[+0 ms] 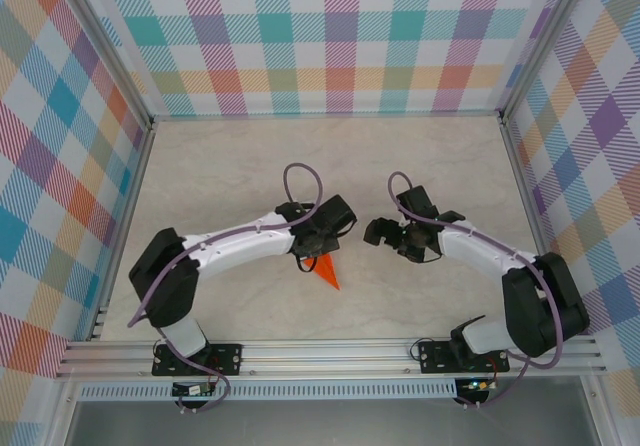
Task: Fold a paper plane with a square sheet of paper (pick it up from the middle)
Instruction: Turn over a paper plane at the center of the table, then move the paper plane to the center of the table.
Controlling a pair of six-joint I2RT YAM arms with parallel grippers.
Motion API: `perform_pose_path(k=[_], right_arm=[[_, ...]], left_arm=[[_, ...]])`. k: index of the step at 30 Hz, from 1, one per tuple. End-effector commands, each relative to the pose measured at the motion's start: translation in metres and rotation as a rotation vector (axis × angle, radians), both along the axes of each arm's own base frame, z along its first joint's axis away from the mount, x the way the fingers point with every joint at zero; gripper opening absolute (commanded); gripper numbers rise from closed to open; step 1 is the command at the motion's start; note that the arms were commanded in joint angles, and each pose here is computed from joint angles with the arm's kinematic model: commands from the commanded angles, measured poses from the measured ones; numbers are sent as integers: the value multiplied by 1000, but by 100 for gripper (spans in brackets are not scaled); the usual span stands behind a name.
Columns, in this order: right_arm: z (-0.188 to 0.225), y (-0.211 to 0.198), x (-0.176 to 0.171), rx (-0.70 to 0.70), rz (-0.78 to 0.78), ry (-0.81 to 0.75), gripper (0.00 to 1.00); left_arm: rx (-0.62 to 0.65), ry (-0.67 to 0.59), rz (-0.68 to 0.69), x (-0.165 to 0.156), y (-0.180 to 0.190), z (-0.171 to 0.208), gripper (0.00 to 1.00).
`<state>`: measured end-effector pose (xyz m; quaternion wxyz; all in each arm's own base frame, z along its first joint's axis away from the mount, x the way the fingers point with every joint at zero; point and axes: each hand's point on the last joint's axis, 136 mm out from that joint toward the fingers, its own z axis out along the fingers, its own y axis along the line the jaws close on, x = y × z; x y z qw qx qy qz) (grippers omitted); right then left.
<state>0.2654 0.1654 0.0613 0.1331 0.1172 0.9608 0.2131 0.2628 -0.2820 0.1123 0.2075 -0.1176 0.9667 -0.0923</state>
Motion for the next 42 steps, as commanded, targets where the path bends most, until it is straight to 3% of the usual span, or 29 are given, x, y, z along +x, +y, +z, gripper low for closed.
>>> perform_pose_path(k=[1,6,10,16,23,33,42], right_arm=[[31,10,11,75,31,-90,97],[58,47,9,270,172,-127,86],[61,60,6,304,231,-127,79],[49,74,-3,285,290,-100,69],[30,95,-16,225,338,-46,50],[10,125,-34,131,435,-4,45],[-12,119,-35,13,416,38,53]], left_arm=[[-145,-116,-131,15,-17,35,4],[-341,-148,-173,19,-27,31,4],[-475,-160,-174,20,-35,12,3],[-542,-138,-121,14,-27,-27,1],[-485,-130,6,6,6,-51,0],[-452,-137,44,-1,23,-56,1],[-417,-113,53,-3,27,-65,0]])
